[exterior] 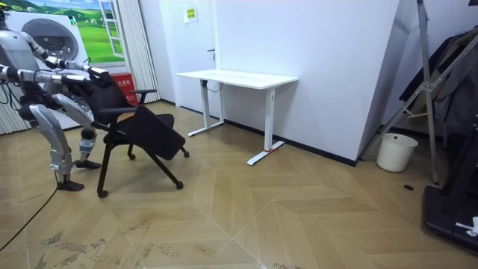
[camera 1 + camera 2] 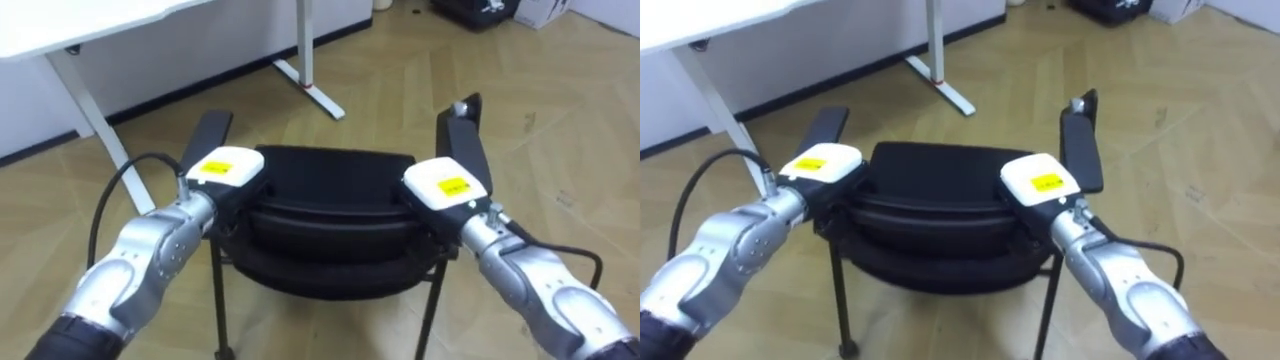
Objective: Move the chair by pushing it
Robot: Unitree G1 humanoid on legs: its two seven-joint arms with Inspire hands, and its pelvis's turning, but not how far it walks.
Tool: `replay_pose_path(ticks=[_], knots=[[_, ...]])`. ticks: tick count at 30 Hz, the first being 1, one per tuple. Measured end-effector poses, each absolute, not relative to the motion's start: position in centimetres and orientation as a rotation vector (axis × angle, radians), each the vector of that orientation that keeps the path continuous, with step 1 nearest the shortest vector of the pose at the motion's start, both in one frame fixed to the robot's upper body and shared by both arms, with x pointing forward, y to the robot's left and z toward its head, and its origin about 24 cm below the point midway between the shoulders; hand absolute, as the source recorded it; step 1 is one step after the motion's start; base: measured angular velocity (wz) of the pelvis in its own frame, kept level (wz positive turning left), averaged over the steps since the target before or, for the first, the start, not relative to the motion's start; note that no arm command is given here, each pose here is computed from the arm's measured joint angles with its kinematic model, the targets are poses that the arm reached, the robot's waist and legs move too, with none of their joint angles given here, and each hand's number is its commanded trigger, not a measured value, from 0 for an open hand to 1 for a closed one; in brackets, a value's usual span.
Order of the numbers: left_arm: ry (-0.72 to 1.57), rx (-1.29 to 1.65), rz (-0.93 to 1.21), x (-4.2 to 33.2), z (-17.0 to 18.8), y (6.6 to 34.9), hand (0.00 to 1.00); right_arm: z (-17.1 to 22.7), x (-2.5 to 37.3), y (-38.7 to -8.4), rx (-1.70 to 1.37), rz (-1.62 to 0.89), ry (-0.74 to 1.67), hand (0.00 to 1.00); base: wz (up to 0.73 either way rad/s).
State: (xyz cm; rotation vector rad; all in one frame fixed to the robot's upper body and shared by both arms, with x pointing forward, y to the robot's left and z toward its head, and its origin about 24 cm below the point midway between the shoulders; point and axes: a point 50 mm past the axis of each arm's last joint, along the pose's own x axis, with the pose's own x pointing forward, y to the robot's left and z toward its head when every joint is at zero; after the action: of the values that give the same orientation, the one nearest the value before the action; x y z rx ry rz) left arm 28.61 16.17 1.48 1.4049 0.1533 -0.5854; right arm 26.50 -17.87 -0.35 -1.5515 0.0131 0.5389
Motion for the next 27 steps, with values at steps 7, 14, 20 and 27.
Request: replay_pose_path(ticks=[7, 14, 20, 27], knots=[[0.128, 1.355, -0.573, 28.5, 0.9, 15.8, 1.00, 0.1, 26.8, -18.7, -1.594, 0.501, -0.062, 1.00, 0.03], [0.043, 1.394, -0.534, 29.3, 2.3, 16.1, 1.00, 0.8, 27.3, -18.7, -1.591, 0.425, -0.138, 1.00, -0.08], [-0.020, 1.418, -0.487, 31.5, 3.7, 16.0, 1.00, 2.1, 29.5, -18.5, -1.607, 0.361, -0.169, 1.00, -0.33], [-0.047, 1.439, -0.466, 33.0, 4.5, 15.6, 1.00, 2.2, 30.6, -18.2, -1.597, 0.317, -0.176, 1.00, -0.06]])
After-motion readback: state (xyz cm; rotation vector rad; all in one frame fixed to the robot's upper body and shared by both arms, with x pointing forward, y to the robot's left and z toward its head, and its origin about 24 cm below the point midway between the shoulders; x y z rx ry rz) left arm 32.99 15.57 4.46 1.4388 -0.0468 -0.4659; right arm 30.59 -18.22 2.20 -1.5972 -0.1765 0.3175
